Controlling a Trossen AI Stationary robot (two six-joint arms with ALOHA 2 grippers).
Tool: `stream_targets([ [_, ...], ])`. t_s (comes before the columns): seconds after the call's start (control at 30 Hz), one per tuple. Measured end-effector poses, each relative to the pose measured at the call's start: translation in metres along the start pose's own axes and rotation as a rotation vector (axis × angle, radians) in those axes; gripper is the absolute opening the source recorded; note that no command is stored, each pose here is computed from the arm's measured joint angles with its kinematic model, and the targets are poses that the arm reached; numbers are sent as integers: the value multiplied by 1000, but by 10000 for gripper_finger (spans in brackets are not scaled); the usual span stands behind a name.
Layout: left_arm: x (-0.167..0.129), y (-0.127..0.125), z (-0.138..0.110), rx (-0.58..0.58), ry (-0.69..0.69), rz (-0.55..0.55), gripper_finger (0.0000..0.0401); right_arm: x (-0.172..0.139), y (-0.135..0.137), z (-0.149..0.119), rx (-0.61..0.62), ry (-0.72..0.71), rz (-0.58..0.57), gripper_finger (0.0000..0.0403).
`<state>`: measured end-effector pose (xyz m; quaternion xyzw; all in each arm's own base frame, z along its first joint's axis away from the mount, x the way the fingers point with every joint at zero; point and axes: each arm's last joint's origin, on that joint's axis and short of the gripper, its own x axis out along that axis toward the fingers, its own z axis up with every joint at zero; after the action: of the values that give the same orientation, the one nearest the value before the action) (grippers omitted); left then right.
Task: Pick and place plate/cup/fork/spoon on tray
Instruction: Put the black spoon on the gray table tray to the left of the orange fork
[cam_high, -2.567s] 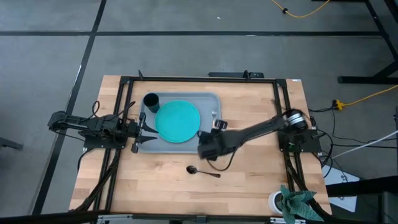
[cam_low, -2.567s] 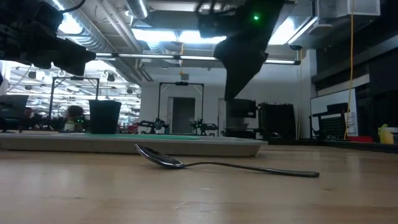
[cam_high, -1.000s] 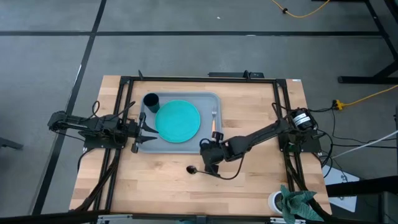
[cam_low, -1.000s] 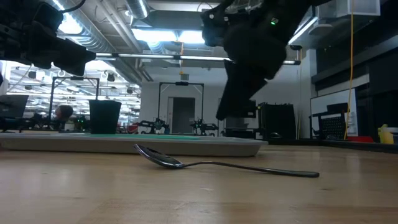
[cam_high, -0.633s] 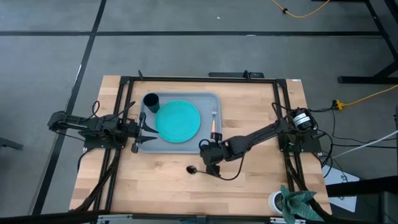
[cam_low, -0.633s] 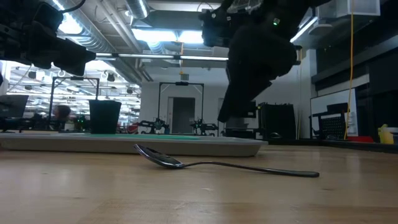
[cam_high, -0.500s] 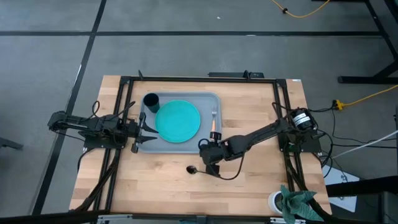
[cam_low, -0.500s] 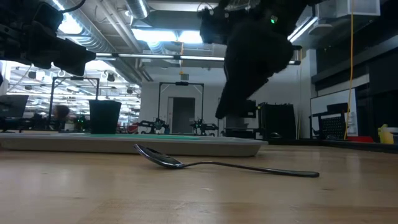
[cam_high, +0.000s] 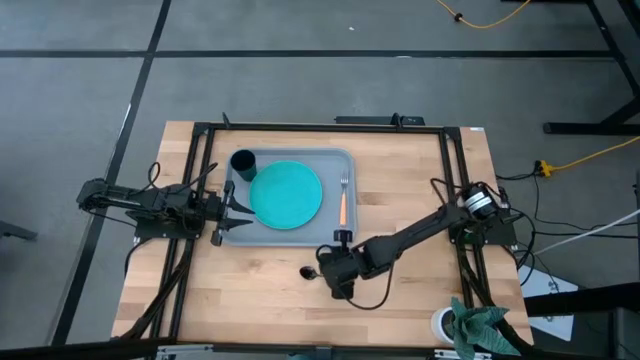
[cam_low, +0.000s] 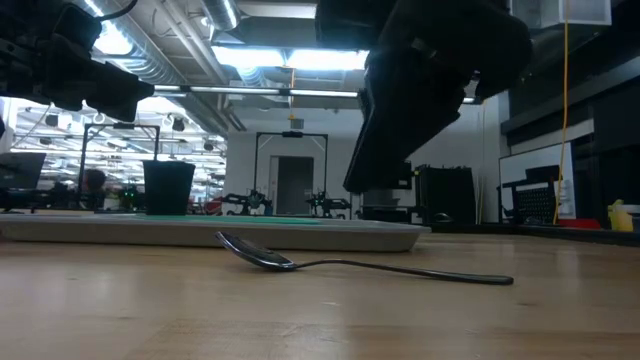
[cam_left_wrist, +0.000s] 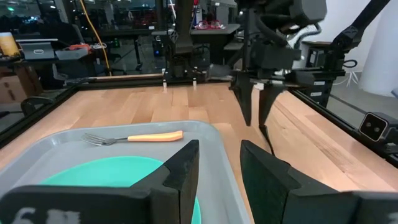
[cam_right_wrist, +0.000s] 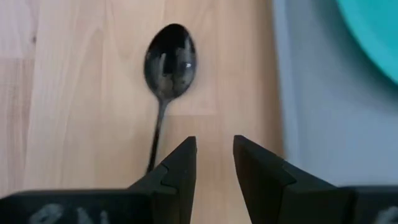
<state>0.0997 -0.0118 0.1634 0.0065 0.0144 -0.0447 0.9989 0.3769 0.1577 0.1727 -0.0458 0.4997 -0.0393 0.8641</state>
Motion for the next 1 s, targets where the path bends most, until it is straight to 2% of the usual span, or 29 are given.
stream_targets([
  [0.6, 0, 0, 0, 0, 0, -1, 110, 27, 33, 0, 38, 64, 60, 113],
  [1.0, 0, 0, 0, 0, 0, 0, 110, 35, 34, -3, 57, 80, 53, 113],
])
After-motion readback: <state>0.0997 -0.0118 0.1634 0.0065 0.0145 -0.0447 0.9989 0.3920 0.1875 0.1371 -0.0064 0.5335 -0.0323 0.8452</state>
